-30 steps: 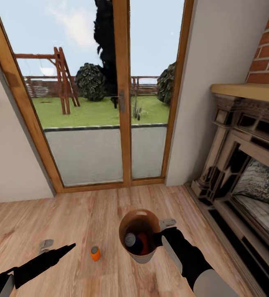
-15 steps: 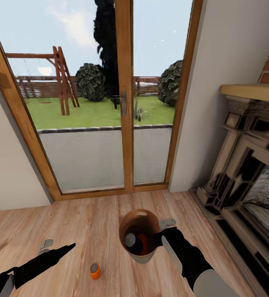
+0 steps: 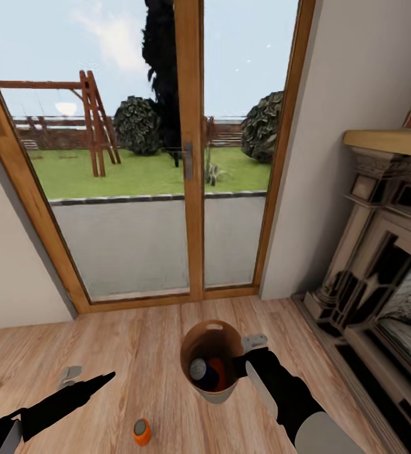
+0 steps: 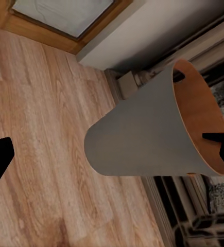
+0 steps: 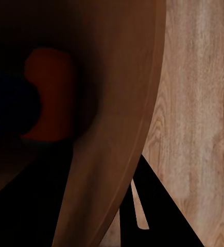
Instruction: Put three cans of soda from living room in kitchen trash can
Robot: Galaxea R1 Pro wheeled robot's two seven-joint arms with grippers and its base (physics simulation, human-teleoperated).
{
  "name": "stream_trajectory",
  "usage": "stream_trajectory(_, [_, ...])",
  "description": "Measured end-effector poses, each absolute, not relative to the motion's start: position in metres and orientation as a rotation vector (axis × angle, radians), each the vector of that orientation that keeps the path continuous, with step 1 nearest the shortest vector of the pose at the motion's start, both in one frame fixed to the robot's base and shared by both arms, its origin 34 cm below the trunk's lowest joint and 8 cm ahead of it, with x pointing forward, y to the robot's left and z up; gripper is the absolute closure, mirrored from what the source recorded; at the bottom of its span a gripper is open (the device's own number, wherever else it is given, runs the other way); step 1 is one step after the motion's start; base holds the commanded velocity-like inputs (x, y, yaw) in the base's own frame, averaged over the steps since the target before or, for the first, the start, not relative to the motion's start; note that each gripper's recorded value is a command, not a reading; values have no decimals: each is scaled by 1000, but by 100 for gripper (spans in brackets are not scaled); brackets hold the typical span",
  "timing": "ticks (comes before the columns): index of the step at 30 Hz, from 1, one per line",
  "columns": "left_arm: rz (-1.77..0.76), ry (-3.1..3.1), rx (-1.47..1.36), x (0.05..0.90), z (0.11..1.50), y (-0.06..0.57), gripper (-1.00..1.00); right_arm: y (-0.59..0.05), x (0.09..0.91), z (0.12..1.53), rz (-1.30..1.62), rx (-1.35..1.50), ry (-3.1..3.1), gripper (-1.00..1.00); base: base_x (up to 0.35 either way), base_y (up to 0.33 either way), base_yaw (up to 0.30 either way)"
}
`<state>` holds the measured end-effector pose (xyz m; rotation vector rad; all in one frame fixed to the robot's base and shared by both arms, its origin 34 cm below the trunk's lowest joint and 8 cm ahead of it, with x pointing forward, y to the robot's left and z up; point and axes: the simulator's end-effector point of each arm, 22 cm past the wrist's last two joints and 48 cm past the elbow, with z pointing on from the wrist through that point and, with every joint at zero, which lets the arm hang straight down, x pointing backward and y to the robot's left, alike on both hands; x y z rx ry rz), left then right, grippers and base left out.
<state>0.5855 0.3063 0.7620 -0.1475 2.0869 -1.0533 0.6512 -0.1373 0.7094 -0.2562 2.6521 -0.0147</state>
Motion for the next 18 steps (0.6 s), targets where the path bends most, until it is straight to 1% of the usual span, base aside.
stream_trajectory(4, [-1015, 2118, -183, 584, 750, 312, -100, -136, 652, 710, -11, -257, 2650, 100, 25, 0, 0])
stream_trajectory(7, [-802, 2164, -224, 592, 726, 338, -100, -136, 652, 711, -9, -257, 2648, 100, 6, 0, 0])
stream_trajectory(10, [-686, 2160, -241, 599, 716, 345, -100, -136, 653, 712, -11, -257, 2647, 100, 3, 0, 0])
stream_trajectory(12, [-527, 2191, -307, 604, 695, 349, -100, -136, 653, 713, -11, -257, 2645, 100, 0, 0, 0])
stream_trajectory(15, [-409, 2253, -331, 602, 674, 336, -100, -137, 654, 713, -13, -257, 2645, 100, 0, 0, 0])
stream_trajectory(18, [-313, 2322, -282, 598, 656, 314, -100, -137, 654, 713, -14, -255, 2644, 100, 0, 0, 0])
